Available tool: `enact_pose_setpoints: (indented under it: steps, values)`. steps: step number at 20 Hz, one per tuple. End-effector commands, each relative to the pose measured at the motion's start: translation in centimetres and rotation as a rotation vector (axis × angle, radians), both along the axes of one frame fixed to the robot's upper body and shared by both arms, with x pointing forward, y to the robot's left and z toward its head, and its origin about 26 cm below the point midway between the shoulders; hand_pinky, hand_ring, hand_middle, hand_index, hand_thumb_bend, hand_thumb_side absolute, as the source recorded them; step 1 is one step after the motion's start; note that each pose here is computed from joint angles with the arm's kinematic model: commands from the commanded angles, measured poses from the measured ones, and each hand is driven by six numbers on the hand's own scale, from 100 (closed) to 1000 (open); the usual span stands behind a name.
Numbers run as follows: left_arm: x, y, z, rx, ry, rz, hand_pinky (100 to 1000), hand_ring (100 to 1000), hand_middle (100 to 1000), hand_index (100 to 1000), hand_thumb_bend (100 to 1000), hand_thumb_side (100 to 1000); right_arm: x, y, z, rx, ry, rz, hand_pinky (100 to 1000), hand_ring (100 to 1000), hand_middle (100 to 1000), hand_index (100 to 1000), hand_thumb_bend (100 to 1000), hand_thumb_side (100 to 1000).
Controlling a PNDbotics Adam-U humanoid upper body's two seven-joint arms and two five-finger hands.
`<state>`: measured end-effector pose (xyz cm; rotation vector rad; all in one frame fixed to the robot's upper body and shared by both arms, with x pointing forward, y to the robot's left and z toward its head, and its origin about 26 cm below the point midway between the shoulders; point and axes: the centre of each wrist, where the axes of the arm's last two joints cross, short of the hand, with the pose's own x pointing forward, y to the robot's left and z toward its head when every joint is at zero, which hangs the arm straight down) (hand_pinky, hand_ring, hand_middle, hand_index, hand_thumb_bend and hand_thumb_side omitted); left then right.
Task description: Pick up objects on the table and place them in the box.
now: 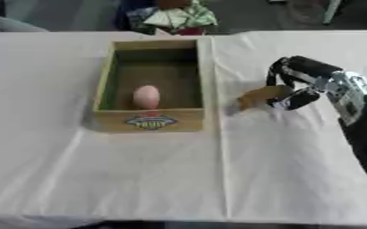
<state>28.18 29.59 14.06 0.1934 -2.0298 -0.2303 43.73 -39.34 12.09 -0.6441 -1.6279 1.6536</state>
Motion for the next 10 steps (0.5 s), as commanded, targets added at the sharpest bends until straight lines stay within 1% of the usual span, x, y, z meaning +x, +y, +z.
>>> enact_pose_setpoints:
  steps: [1, 10]
  values:
    - [-0.1, 0.3, 0.5, 0.014, -0.015, 0.005, 535, 581, 563, 782, 191, 841, 0.3, -0.1, 2.5, 0.018, -0.059, 0.019, 289, 223, 409, 520, 288, 143]
    - [-0.1, 0.4, 0.3, 0.016, -0.007, 0.01, 533, 580, 562, 781, 177, 845, 1.0, 2.1, 6.5, 0.116, -0.136, 0.111, 270, 207, 398, 504, 272, 129]
